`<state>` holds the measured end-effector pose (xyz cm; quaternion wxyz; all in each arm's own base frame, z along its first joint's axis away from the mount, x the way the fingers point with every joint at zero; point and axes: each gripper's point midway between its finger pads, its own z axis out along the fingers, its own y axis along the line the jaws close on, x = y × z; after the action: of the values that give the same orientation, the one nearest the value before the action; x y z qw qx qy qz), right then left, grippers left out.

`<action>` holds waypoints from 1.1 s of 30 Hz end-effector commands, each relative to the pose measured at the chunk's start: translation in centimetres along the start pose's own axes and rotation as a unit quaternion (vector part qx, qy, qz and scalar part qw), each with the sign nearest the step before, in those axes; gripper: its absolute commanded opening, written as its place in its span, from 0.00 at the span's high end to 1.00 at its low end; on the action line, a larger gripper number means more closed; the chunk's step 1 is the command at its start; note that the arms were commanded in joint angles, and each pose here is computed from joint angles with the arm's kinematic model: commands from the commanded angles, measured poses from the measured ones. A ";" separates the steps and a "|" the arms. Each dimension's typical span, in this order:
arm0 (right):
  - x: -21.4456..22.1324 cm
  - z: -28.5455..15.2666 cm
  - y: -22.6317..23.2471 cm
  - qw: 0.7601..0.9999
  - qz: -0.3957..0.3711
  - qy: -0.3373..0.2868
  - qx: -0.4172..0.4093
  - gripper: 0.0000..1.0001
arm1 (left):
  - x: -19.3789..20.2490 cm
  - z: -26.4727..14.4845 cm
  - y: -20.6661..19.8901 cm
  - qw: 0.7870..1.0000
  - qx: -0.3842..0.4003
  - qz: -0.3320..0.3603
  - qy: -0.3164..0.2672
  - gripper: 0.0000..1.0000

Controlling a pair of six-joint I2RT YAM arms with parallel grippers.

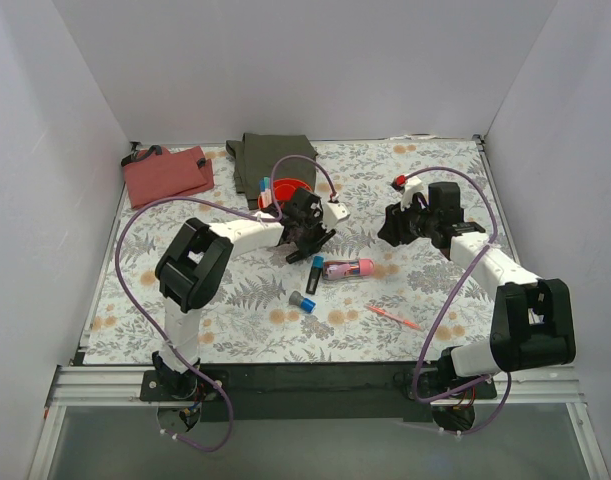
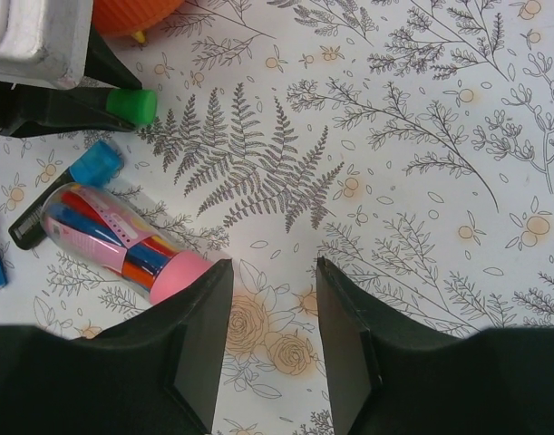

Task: Sort the stationery into containers
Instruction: Pick up the pen from the center of the board, then place the pen in the storage box.

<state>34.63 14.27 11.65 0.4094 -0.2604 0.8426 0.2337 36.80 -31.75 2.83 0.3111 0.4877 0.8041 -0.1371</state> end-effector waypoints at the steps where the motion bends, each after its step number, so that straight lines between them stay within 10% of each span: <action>1: -3.0 -0.3 -0.5 0.999 -0.018 -0.034 0.002 0.51 | -1.5 -1.5 -0.6 1.000 0.024 -0.007 -0.013 0.79; 8: -6.4 -3.6 -1.2 0.996 -0.075 -0.035 0.039 0.51 | -12.8 -10.0 1.2 0.987 -0.007 0.001 -0.158 1.00; 13: -7.5 -4.7 -1.9 0.995 -0.074 -0.004 0.060 0.51 | -22.2 -19.9 10.7 0.929 -0.163 -0.030 -0.331 1.00; 16: -8.5 -4.8 -2.4 0.995 -0.075 -0.004 0.072 0.51 | -20.3 -21.3 15.1 0.904 -0.210 -0.100 -0.360 1.00; 22: -8.6 -4.5 -3.4 0.993 -0.071 0.007 0.091 0.52 | -17.6 -28.3 16.6 0.783 -0.297 -0.096 -0.537 1.00; 33: -6.8 -4.2 -3.3 0.992 -0.061 0.047 0.097 0.52 | -12.6 -24.0 15.3 0.781 -0.278 -0.153 -0.538 1.00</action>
<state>37.50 10.84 18.02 0.4036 -0.2775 0.8632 0.1221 46.42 -21.42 26.25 0.7457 0.1338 0.6298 -0.1715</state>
